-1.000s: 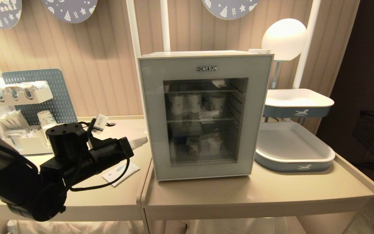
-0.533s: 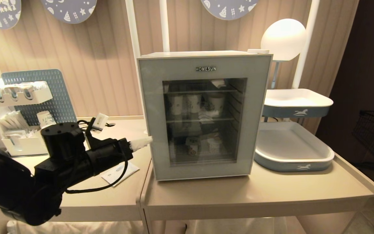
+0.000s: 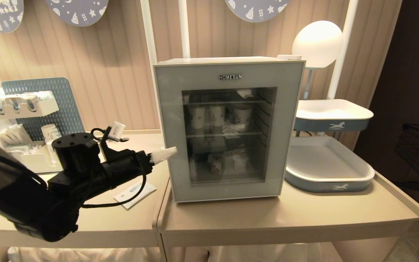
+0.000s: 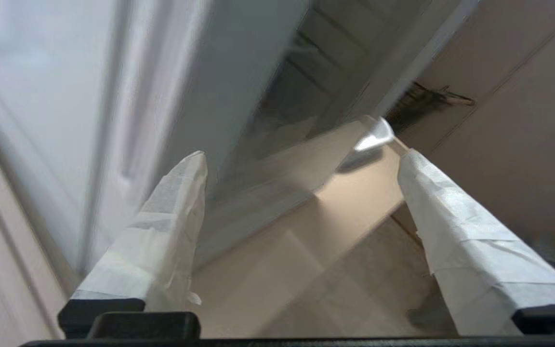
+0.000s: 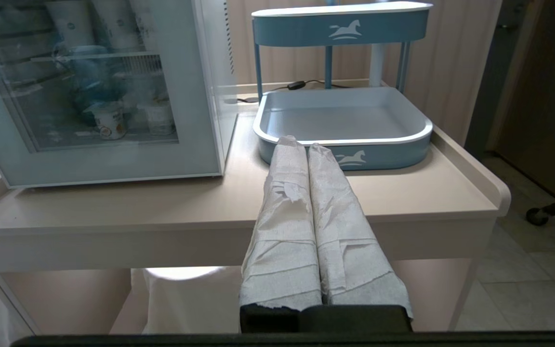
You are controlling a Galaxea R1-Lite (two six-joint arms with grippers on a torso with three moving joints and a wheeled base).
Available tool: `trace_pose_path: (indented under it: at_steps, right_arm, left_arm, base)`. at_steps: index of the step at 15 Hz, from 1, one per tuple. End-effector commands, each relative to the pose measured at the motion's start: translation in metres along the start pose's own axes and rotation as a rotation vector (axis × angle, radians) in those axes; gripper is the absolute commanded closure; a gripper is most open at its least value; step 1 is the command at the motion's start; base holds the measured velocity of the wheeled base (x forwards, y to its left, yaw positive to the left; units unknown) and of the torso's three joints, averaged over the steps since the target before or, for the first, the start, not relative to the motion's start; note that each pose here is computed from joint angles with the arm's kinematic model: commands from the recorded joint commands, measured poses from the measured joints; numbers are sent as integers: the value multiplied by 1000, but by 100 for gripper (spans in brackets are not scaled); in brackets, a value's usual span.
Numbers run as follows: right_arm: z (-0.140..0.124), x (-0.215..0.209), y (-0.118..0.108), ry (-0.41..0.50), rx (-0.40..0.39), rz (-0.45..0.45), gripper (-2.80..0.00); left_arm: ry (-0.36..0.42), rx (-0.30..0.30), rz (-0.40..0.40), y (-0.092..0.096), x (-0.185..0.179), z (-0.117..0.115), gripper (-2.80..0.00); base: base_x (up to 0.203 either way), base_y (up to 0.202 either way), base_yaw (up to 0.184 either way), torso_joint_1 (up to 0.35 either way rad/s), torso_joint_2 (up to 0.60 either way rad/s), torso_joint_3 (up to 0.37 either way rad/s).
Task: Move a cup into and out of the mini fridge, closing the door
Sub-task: Open the freezer door
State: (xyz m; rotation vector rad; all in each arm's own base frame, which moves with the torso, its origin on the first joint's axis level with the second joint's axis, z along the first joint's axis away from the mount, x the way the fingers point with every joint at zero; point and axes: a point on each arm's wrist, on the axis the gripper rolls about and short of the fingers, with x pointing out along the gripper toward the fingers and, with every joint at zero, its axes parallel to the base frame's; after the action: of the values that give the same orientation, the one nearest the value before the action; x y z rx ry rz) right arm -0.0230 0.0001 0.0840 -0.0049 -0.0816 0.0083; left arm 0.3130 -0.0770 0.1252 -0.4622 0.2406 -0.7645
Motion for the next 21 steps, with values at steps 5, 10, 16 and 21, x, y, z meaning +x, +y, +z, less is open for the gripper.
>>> trace_pose_path:
  at_steps: [5,10,16,21]
  right_arm:
    - [-10,2,0,37,-1,1,0]
    - [-10,2,0,36,-1,1,0]
    - [-10,2,0,36,-1,1,0]
    - [-10,2,0,36,-1,1,0]
  left_arm:
    - [-5,15,10,19,14,-13,-280]
    - [-10,21,6,26,23,-13,-280]
    - [-12,23,5,29,28,-14,-280]
    - [-4,21,-15,27,30,-15,-280]
  base:
    - [0,0,0,0,0,0]
    - [0,0,0,0,0,0]
    - [0,0,0,0,0,0]
    - [0,0,0,0,0,0]
